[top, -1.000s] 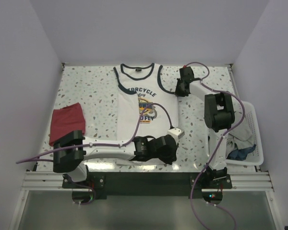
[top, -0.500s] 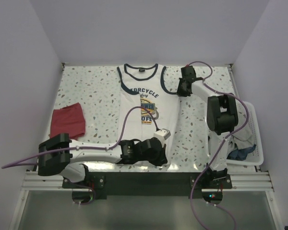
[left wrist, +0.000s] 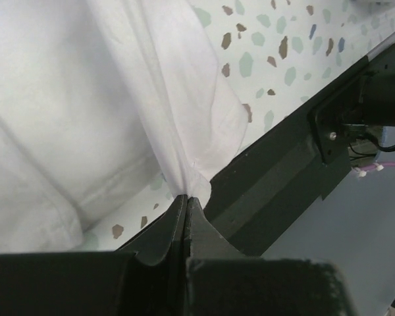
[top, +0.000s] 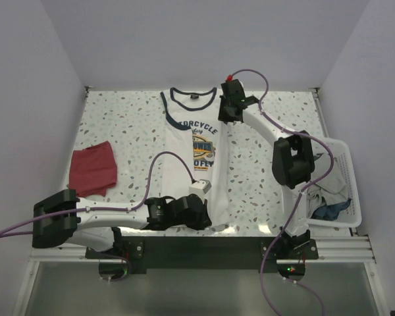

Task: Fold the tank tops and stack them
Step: Fold the tank top

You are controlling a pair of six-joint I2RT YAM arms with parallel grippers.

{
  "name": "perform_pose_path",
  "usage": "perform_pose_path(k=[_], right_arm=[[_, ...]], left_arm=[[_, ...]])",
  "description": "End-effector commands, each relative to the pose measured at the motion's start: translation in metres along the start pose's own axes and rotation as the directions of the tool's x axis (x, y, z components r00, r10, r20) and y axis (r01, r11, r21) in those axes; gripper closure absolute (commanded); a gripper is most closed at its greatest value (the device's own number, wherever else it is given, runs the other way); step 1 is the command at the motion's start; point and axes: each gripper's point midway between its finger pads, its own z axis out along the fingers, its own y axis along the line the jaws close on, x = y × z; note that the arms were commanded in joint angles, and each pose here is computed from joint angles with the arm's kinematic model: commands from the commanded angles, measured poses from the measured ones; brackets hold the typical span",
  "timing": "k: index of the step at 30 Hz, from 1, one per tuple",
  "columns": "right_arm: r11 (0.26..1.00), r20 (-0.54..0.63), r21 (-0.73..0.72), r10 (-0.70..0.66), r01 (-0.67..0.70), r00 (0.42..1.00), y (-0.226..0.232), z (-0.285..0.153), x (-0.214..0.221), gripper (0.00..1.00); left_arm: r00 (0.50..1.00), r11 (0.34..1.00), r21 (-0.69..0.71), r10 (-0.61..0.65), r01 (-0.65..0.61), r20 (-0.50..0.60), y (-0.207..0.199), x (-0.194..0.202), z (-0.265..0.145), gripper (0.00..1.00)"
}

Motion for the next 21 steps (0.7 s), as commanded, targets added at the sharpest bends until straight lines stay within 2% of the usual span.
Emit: perform_pose_path(k=[1,6,21], right_arm=[[1.0,0.019,0.016,0.001,-0.001,1.0,0.021,0.008,-0.005,1.0],[1.0,0.017,-0.012,-0.006,0.007,1.0,0.051,0.015,0.002,1.0],[0.997,0.011,-0.076,0.001,0.0,1.0,0.089,0.032,0.015,1.0]], left_arm=[[0.999,0.998,-0.034,-0.048,0.049,0.023,0.014,0.002,-0.006,1.0],[0.997,0.993,-0.085,-0.075,0.077,0.025,0.036,0.011,-0.014,1.0],[0.995,0.979,-0.18,-0.097,0.097,0.007,0.071,0.028,-0.026,1.0]])
